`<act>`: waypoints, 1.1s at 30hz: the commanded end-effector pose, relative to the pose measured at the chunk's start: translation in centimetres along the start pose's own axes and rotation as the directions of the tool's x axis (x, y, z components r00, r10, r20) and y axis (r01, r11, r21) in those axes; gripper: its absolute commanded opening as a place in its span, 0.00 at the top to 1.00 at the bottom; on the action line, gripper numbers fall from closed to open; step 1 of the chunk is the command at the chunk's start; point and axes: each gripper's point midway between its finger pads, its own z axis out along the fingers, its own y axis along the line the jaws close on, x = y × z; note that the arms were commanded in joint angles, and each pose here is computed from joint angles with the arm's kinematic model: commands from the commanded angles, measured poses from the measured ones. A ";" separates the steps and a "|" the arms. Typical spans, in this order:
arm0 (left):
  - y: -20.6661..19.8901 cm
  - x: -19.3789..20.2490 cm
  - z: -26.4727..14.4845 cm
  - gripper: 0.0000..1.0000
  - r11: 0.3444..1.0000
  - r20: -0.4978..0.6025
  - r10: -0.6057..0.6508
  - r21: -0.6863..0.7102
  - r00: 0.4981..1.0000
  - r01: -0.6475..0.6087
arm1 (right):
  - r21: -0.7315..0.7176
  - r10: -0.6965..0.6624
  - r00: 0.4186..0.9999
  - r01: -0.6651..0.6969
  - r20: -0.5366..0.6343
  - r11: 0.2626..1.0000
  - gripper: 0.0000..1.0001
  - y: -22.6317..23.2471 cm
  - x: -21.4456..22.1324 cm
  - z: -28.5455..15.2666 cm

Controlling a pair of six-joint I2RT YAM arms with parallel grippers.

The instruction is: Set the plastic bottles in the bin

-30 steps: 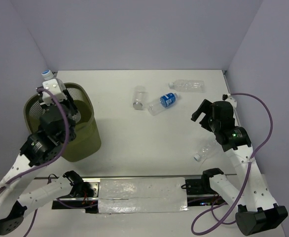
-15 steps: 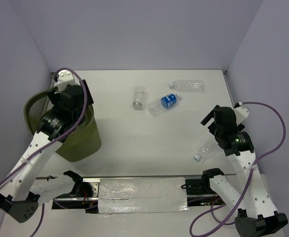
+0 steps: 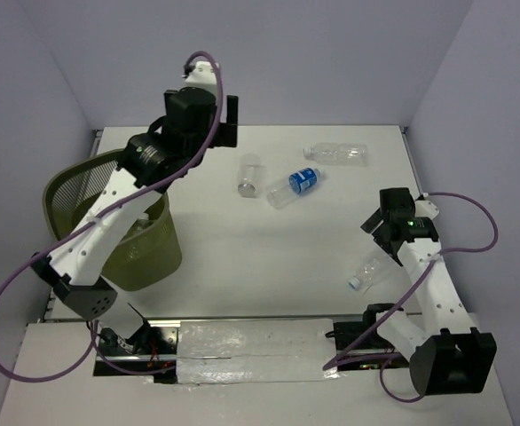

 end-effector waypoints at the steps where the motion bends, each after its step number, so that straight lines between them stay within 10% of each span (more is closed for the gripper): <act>1: -3.1 0.3 -0.4 0.01 0.991 -0.059 0.035 0.132 0.998 -0.027 | -0.003 0.086 0.993 -0.087 -0.075 0.996 0.00 0.5 1.5 1.9; 13: -5.5 2.2 -1.1 0.01 0.962 -0.098 0.008 0.273 0.995 0.019 | 0.060 0.153 0.972 -0.145 -0.176 0.988 0.01 -0.7 6.9 7.1; 24: -5.8 2.8 1.3 0.01 0.965 -0.194 -0.005 0.258 0.981 0.056 | -0.282 0.103 0.991 -0.122 -0.083 0.952 0.43 4.5 3.1 3.9; 27: -5.2 3.0 3.2 0.01 0.955 -0.269 -0.061 0.264 0.961 0.135 | -0.470 0.042 0.999 -0.051 -0.030 0.881 0.43 7.3 1.1 0.1; 33: -8.7 0.4 2.3 0.01 0.816 -0.304 -0.163 0.493 0.939 0.301 | -0.829 -0.164 0.975 0.216 0.152 0.515 0.39 14.2 -1.7 -12.4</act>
